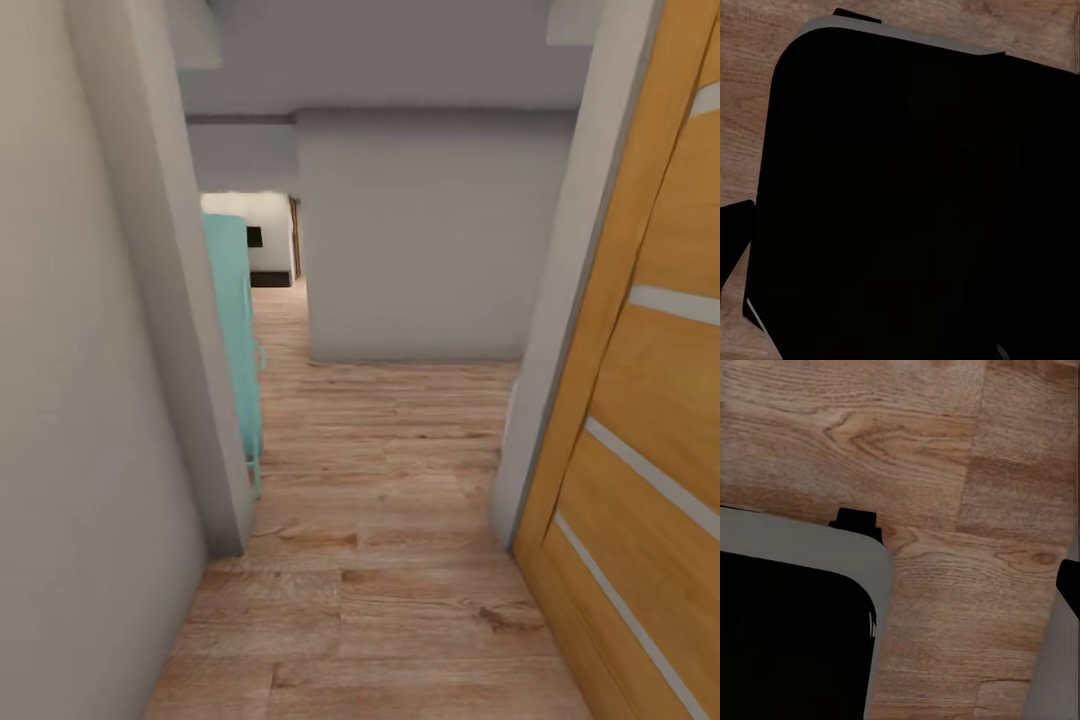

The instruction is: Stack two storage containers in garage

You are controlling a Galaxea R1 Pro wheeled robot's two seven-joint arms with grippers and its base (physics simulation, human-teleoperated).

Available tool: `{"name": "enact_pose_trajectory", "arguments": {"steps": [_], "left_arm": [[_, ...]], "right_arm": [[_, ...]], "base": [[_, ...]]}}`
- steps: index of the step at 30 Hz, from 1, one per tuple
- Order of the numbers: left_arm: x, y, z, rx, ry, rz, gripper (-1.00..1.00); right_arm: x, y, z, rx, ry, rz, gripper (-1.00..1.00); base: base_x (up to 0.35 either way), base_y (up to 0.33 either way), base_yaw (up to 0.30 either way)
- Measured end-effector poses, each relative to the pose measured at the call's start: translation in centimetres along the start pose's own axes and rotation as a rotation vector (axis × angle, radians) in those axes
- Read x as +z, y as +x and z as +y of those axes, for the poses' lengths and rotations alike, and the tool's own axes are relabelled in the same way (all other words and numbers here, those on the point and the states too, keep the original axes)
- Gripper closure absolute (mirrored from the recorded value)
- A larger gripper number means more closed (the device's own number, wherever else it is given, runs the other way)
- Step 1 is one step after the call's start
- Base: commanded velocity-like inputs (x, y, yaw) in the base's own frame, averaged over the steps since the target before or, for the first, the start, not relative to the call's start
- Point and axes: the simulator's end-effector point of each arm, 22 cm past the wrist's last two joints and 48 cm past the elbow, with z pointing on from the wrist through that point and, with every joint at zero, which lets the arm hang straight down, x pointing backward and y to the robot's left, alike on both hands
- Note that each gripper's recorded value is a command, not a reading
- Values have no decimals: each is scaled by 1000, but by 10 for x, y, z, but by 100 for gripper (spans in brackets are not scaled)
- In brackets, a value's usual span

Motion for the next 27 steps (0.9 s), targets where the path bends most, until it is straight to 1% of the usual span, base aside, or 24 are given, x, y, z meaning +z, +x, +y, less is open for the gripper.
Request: {"name": "enact_pose_trajectory", "arguments": {"steps": [7,12,14,16,18,21,27], "left_arm": [[0,-5,3,8,-4,-13,-100],[0,-26,9,9,-9,-49,-100],[0,-30,10,7,-9,-55,-100],[0,-30,11,4,-10,-54,-100],[0,-28,11,3,-10,-50,-100],[0,-27,11,0,-11,-49,-100],[0,-27,11,-1,-11,-50,-100]], "right_arm": [[0,1,1,1,-1,2,-100],[-1,12,4,3,-5,16,-100],[-2,20,7,20,-8,17,-100],[-2,23,7,51,-8,13,-100],[-3,24,7,73,-6,10,-100],[-3,25,6,86,-4,8,-100],[-3,25,6,88,-4,9,-100]], "base": [[325,0,0],[325,0,0],[326,0,0],[326,0,0],[326,0,0],[326,0,0],[326,0,0]]}}
